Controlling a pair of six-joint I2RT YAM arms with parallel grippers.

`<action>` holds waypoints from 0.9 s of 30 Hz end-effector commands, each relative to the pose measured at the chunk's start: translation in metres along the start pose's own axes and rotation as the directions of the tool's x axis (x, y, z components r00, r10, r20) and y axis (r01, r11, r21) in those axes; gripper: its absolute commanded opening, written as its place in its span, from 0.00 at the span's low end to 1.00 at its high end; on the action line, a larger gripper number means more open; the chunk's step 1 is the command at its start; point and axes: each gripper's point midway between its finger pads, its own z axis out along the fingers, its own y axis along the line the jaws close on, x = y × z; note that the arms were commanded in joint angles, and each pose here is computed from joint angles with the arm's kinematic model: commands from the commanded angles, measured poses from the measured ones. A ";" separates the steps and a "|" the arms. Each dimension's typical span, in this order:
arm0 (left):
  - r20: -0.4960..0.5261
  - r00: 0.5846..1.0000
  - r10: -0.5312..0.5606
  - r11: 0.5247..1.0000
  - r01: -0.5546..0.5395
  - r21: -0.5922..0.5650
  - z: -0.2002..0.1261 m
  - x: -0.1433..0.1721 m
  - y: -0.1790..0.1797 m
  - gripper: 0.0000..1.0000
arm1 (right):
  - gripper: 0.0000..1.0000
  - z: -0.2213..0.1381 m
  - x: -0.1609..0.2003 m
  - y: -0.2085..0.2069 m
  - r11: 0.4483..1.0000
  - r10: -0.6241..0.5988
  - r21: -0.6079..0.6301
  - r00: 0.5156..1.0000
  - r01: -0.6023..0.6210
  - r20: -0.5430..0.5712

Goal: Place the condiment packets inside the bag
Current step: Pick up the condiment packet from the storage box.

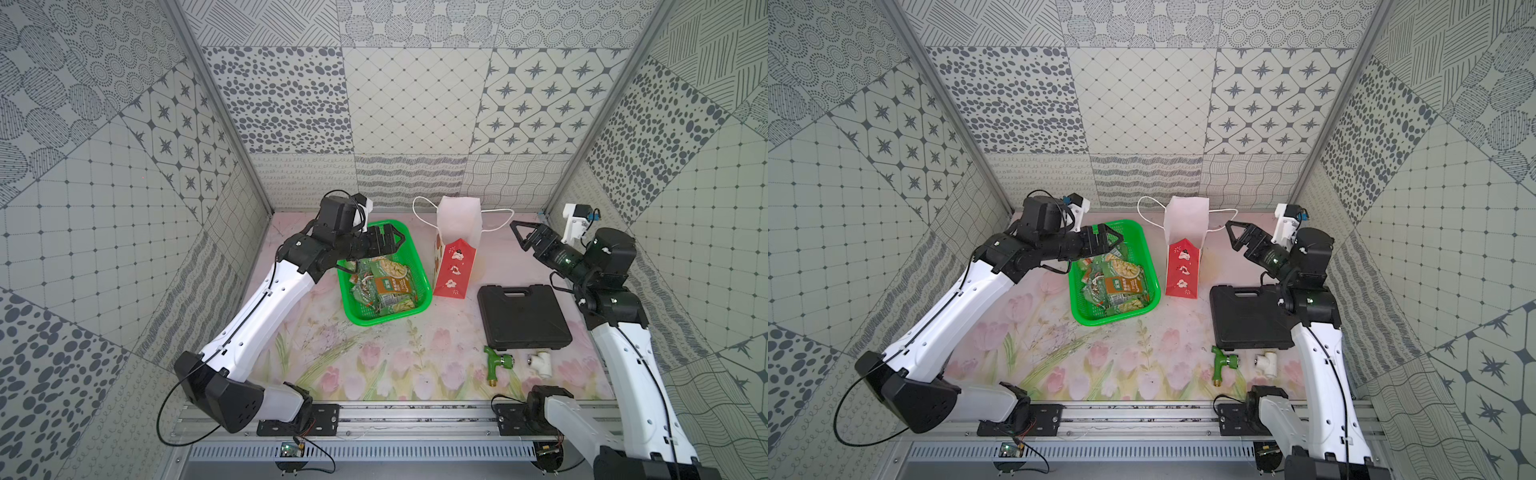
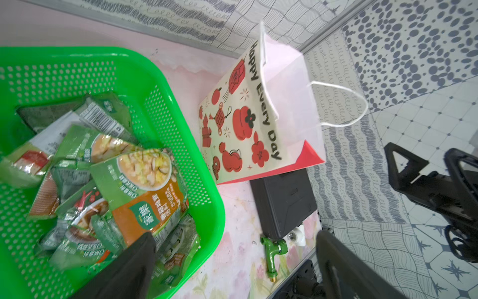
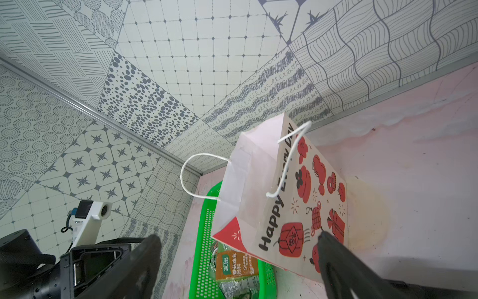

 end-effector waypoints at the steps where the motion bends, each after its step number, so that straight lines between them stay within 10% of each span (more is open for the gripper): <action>1: 0.006 0.999 -0.040 0.999 0.040 -0.012 0.001 0.029 0.022 1.00 | 0.97 -0.017 0.008 0.000 0.999 -0.045 -0.003 0.997 0.046 0.057; 14: -0.271 0.962 0.016 0.998 -0.033 -0.059 0.042 0.136 0.046 0.74 | 0.97 -0.017 0.070 -0.074 0.991 -0.042 0.127 0.997 0.033 0.066; 27: -0.377 0.924 0.059 0.941 -0.177 -0.287 0.073 0.168 0.087 0.62 | 0.97 -0.010 0.076 -0.085 0.989 -0.018 0.145 0.998 0.010 0.058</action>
